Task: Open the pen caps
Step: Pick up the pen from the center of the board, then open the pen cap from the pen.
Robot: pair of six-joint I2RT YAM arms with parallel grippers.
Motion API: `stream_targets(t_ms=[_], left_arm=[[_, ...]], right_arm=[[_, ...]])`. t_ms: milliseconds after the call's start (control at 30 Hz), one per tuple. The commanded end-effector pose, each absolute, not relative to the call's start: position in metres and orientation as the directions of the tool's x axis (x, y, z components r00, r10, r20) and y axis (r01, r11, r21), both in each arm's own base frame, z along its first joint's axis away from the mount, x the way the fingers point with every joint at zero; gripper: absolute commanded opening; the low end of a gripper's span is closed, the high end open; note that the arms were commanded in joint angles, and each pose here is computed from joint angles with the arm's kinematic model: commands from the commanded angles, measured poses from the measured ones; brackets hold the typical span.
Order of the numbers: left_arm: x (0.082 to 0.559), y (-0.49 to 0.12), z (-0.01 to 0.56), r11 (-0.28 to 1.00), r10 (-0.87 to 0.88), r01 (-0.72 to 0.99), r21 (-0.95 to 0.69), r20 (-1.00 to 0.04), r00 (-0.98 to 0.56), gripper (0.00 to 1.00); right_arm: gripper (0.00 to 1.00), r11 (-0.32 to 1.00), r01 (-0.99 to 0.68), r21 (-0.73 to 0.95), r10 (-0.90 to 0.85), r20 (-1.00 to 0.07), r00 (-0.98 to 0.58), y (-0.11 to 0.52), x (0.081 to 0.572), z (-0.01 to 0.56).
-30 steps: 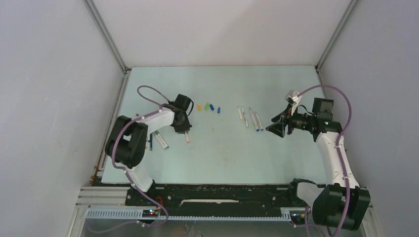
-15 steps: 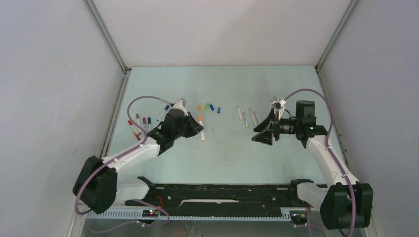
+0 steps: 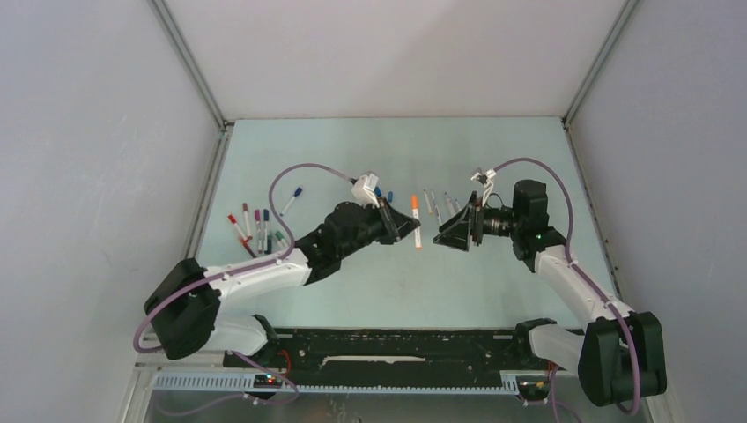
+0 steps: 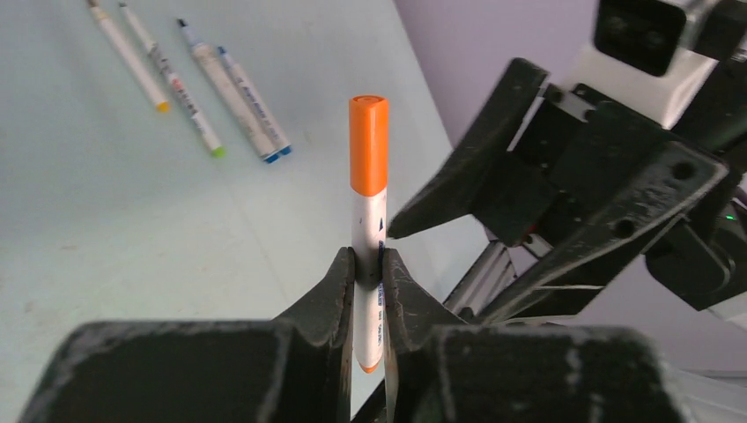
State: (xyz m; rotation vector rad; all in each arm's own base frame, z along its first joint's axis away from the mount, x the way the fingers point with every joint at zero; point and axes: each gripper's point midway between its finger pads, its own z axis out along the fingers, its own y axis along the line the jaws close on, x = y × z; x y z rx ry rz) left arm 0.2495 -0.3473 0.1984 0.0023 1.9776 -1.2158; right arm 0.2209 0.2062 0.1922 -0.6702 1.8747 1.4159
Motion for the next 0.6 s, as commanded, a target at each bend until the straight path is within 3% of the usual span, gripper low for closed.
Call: stream_targets(t_ms=[0,400,567], left_arm=[[0.257,-0.371,0.247,0.463,-0.465,0.431,-0.775,-0.626,-0.626,0.00],[0.250,-0.389,0.246,0.461,-0.456,0.433,-0.775,-0.626,-0.633,0.00],[0.249,-0.395,0.246,0.457,-0.453,0.438,-0.775,-0.626,-0.635,0.00]], right_arm=[[0.65,0.290,-0.727,0.623,0.040,-0.767,-0.641,0.214,0.231,0.200],[0.47,0.275,-0.710,0.649,0.025,-0.743,-0.669,0.224,0.227,0.195],[0.45,0.263,-0.699,0.665,0.017,-0.727,-0.686,0.227,0.226,0.192]])
